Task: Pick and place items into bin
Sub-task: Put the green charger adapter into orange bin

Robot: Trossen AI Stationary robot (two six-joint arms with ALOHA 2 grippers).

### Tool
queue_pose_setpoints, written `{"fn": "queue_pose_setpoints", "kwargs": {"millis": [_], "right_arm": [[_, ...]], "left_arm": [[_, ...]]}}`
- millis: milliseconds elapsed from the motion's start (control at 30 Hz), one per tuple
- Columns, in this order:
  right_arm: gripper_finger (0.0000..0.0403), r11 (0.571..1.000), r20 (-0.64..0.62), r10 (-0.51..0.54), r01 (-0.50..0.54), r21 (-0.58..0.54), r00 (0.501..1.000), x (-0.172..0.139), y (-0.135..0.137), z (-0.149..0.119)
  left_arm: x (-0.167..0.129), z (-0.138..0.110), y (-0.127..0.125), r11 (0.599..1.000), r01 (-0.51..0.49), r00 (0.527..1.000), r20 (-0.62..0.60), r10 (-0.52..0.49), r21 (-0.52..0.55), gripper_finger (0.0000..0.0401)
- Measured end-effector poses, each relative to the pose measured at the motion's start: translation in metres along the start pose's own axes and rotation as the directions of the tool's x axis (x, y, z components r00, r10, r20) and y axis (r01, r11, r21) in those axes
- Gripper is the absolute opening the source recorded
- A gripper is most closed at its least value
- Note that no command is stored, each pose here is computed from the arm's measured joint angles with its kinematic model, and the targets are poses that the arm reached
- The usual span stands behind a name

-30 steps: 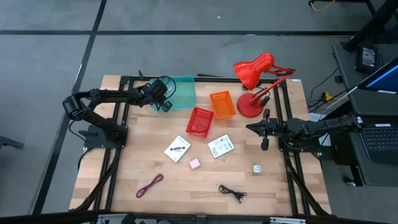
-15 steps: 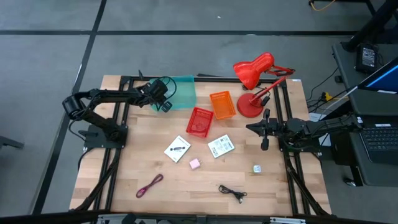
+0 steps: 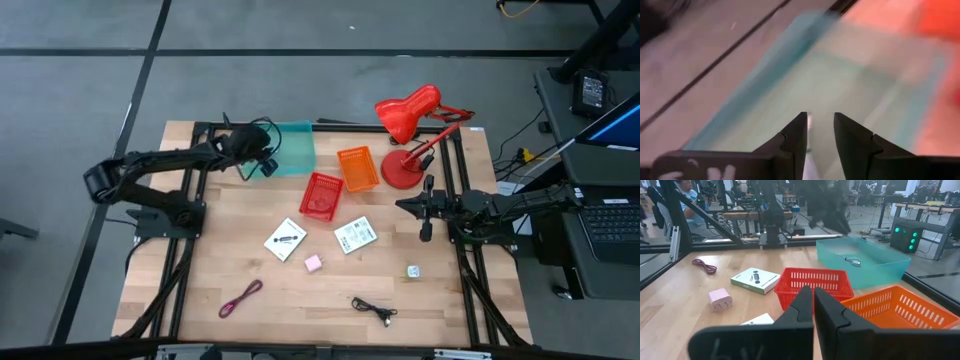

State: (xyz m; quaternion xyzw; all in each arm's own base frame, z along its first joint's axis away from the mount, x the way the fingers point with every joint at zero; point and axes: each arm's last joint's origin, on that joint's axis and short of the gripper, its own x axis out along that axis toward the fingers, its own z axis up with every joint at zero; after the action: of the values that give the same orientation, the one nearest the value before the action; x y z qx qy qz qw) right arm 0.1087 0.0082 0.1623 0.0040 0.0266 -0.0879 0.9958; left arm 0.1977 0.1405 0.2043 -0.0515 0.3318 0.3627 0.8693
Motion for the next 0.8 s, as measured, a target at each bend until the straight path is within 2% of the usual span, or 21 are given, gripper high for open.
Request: {"fn": "queue_pose_setpoints", "kwargs": {"millis": [233,367,500,633,800], "right_arm": [[0.0,1.0,0.0,0.0,0.0,0.002,1.0,0.0,0.0,0.0],[0.0,1.0,-0.022,0.0,0.0,0.02,1.0,0.0,0.0,-0.002],[0.0,1.0,-0.062,0.001,0.0,0.016,0.998,0.0,0.0,-0.006],[0.0,0.994,-0.062,0.017,-0.01,0.107,0.998,0.0,0.001,-0.006],[0.0,0.994,-0.063,0.068,-0.062,0.086,0.996,-0.001,0.004,-0.006]], "left_arm": [[-0.046,0.015,-0.025,0.981,0.145,0.97,0.178,-0.167,0.127,0.004],[-0.065,0.015,-0.039,0.961,0.211,0.943,0.221,-0.249,0.179,0.0007],[-0.076,0.009,-0.055,0.935,0.276,0.915,0.236,-0.327,0.225,0.0003],[-0.083,0.0,-0.072,0.906,0.332,0.884,0.249,-0.396,0.262,0.0001],[-0.095,-0.006,-0.091,0.871,0.393,0.849,0.249,-0.467,0.294,0.0002]]}}
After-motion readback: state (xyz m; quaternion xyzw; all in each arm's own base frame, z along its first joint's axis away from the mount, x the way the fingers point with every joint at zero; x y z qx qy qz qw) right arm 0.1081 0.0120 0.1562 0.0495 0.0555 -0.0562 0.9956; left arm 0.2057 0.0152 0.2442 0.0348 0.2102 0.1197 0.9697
